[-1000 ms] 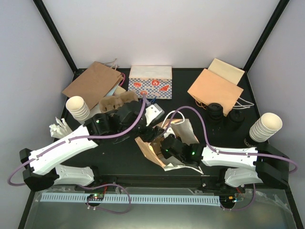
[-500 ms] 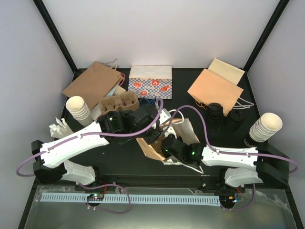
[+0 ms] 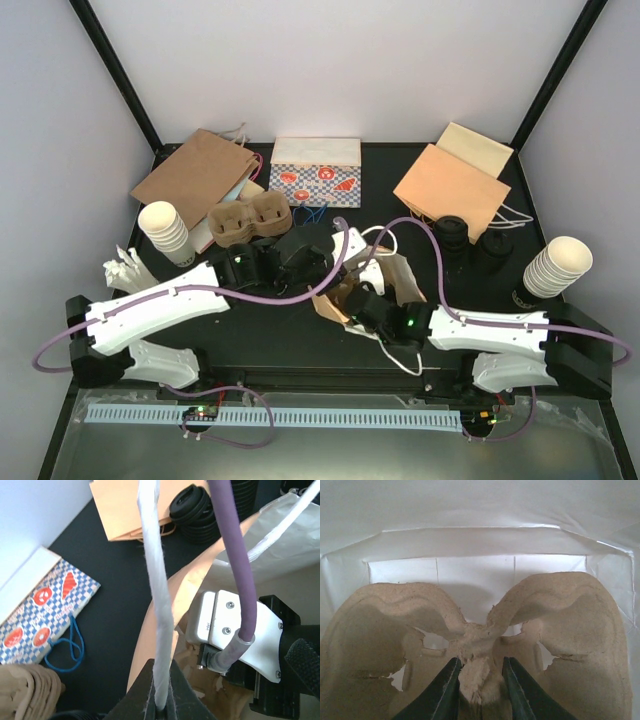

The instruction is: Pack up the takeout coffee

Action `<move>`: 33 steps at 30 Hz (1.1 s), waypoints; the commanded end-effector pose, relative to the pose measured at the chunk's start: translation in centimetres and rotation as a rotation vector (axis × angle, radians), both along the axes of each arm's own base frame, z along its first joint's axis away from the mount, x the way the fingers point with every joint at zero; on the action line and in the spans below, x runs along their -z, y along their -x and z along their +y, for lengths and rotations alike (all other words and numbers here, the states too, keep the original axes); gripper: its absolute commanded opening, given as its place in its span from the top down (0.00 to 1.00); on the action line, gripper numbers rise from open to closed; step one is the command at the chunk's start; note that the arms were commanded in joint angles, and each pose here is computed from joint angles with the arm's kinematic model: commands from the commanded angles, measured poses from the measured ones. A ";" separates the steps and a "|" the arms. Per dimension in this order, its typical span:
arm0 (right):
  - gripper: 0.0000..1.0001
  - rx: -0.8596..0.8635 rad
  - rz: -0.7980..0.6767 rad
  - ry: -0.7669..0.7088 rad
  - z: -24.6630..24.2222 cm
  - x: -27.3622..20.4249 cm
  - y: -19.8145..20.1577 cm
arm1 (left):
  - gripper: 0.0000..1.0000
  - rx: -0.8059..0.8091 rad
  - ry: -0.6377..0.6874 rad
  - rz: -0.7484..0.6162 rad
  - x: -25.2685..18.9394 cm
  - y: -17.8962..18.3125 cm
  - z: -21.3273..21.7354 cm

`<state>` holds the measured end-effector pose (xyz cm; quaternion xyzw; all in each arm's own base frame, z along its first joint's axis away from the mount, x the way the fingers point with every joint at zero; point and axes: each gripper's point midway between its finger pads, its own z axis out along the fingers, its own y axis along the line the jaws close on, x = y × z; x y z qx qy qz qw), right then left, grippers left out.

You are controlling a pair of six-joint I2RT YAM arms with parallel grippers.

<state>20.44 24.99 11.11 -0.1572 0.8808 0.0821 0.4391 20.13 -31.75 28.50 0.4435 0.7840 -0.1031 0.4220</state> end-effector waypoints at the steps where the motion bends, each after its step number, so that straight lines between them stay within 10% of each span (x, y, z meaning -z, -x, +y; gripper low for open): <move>1: 0.78 0.046 -0.049 -0.018 -0.9 0.0 -0.4 | 0.98 0.060 0.162 -0.194 -4.7 -0.8 -1.2; 24: 0.69 -0.017 -0.084 -0.008 2.8 0.6 -1.5 | 0.99 0.249 0.258 -0.189 -1.2 3.4 1.1; 29: 0.32 -0.054 -0.066 0.027 2.5 -0.1 -1.0 | 0.98 0.249 0.240 -0.166 -0.5 3.5 1.2; 33: 0.23 -0.152 -0.057 0.019 2.6 -0.7 0.1 | 0.98 0.253 0.221 -0.157 0.1 3.5 1.1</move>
